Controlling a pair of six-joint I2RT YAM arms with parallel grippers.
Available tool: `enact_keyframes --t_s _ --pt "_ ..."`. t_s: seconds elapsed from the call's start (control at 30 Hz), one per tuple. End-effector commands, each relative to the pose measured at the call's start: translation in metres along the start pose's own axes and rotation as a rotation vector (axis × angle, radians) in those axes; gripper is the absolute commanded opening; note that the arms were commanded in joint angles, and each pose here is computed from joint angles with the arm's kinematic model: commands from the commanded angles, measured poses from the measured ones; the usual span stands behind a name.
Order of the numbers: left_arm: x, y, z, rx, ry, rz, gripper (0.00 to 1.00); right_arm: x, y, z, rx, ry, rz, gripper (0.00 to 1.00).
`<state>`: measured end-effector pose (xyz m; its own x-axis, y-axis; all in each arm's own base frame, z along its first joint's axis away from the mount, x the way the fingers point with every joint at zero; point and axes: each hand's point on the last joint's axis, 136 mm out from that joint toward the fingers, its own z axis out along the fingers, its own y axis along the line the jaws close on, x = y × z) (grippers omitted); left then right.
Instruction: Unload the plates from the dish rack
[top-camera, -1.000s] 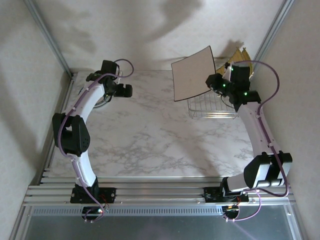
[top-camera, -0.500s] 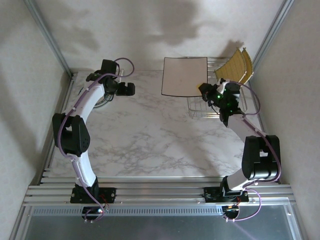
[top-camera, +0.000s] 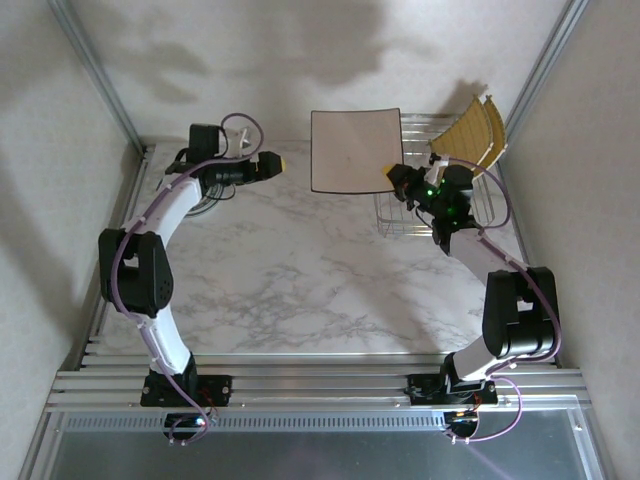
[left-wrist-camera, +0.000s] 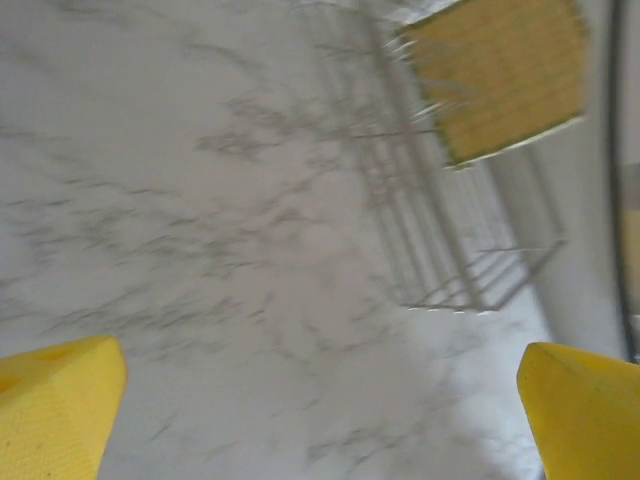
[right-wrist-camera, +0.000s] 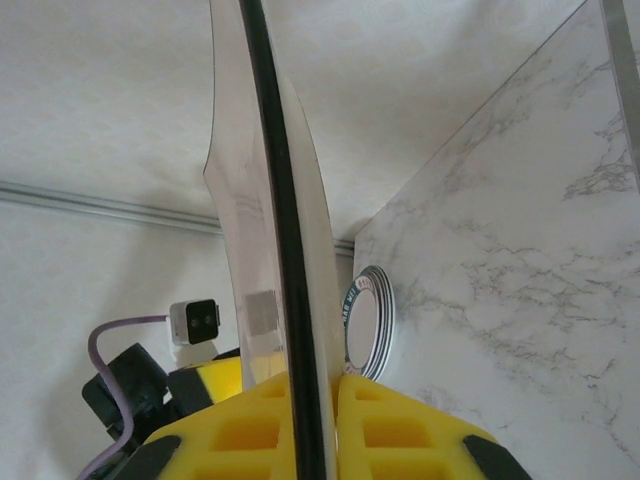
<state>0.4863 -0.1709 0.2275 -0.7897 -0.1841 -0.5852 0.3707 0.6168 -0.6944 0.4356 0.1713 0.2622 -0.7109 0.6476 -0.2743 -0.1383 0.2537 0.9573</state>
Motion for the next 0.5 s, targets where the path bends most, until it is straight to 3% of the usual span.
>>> enact_keyframes --t_s 0.0,0.33,0.47 --pt "-0.013 -0.06 -0.009 0.322 -0.035 0.044 1.0 -0.002 0.065 0.0 -0.198 -0.014 -0.159 0.0" --pt "0.003 -0.057 0.011 0.406 0.002 -0.033 0.99 0.023 0.074 0.028 -0.214 0.061 -0.176 0.0" --pt "0.006 -0.054 0.017 0.414 0.003 -0.043 0.94 0.031 0.08 0.035 -0.224 0.087 -0.19 0.0"
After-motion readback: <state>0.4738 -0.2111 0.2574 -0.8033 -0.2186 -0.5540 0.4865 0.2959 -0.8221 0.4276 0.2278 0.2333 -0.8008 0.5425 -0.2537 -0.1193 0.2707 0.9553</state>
